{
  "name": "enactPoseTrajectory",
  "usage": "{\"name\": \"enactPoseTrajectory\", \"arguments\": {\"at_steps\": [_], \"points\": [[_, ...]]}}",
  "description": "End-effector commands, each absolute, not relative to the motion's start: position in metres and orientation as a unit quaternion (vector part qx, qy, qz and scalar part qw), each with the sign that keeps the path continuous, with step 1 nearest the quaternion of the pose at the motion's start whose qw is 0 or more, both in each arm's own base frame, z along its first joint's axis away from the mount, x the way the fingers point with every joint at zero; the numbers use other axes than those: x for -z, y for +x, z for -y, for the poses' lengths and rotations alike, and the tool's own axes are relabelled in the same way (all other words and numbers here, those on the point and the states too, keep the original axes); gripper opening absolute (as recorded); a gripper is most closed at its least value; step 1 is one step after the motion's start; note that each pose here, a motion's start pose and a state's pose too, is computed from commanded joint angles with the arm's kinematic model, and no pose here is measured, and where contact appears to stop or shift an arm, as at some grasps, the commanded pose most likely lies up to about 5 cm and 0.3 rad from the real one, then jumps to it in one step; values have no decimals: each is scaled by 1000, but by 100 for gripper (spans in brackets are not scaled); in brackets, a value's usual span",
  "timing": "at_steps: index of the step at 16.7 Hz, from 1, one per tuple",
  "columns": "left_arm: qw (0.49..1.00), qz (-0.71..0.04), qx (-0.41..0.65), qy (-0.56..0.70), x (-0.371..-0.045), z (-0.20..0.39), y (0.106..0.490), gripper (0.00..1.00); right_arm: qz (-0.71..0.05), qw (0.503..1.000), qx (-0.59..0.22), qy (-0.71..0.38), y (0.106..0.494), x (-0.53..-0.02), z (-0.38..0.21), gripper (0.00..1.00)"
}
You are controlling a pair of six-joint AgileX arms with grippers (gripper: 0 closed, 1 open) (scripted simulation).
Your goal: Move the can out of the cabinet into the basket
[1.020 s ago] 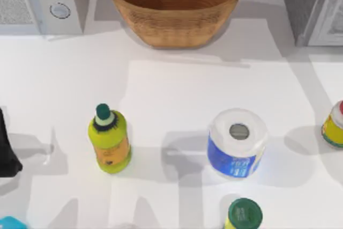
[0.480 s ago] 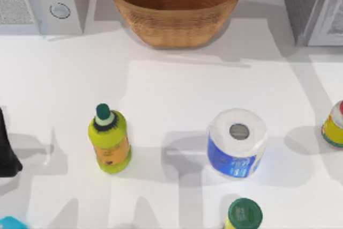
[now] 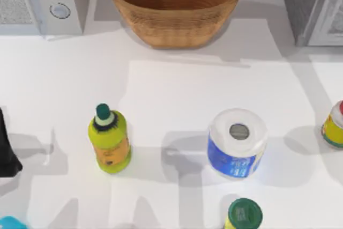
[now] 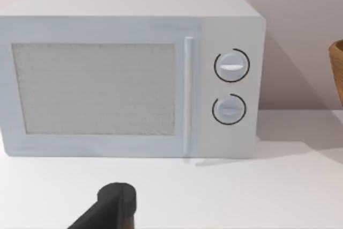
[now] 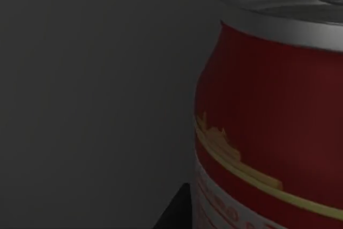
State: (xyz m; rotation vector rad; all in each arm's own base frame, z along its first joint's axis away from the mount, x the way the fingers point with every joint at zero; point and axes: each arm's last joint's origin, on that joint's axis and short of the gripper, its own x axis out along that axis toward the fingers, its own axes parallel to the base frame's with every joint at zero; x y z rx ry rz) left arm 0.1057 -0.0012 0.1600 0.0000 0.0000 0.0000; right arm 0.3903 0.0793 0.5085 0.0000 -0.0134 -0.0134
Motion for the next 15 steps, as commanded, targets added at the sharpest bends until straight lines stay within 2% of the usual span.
{"name": "enactPoseTrajectory", "arguments": {"at_steps": [3, 8, 10, 15], "points": [[1000, 0, 0, 0, -160, 1, 106, 100, 16, 1000, 22, 3, 362, -527, -79, 0], [1000, 0, 0, 0, -160, 1, 106, 100, 18, 1000, 17, 4, 256, -564, -82, 0], [1000, 0, 0, 0, -160, 1, 106, 100, 12, 1000, 10, 2, 226, -568, -82, 0], [1000, 0, 0, 0, -160, 1, 106, 100, 6, 1000, 6, 0, 211, -567, -81, 0]]}}
